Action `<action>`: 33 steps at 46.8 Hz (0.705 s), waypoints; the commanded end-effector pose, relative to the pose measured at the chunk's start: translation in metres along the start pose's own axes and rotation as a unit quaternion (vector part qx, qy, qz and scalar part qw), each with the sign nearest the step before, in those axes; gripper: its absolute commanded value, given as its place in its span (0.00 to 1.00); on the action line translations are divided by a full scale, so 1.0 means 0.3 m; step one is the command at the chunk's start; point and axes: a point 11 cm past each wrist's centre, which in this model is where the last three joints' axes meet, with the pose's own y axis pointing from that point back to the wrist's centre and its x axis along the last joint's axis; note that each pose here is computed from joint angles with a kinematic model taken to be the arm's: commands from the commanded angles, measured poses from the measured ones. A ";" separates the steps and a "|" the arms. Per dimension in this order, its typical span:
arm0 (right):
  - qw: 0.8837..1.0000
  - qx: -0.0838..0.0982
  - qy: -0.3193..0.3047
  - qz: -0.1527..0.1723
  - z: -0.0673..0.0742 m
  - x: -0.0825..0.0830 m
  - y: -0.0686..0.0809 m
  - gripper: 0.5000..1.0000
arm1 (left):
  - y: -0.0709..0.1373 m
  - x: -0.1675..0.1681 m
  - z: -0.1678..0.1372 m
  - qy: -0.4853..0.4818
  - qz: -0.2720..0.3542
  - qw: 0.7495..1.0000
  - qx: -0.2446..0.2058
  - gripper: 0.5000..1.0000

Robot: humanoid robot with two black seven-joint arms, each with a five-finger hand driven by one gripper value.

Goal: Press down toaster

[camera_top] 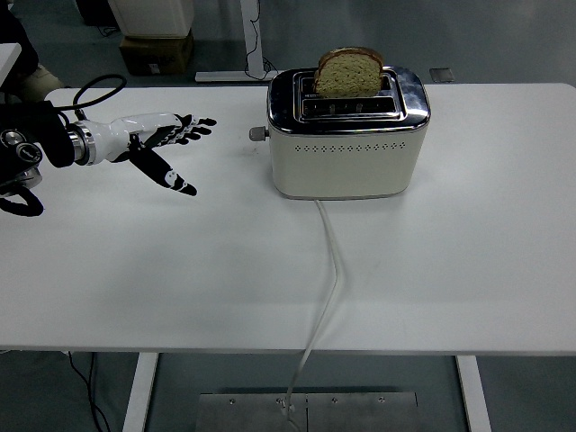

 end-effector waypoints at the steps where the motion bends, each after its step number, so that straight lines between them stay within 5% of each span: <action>1: 1.000 -0.001 0.000 0.000 0.002 0.000 0.000 1.00 | -0.025 -0.010 0.009 0.001 -0.001 1.000 -0.002 1.00; 33: 1.000 -0.001 0.001 -0.001 0.002 -0.002 0.000 1.00 | -0.108 -0.053 0.034 0.010 0.002 1.000 -0.015 1.00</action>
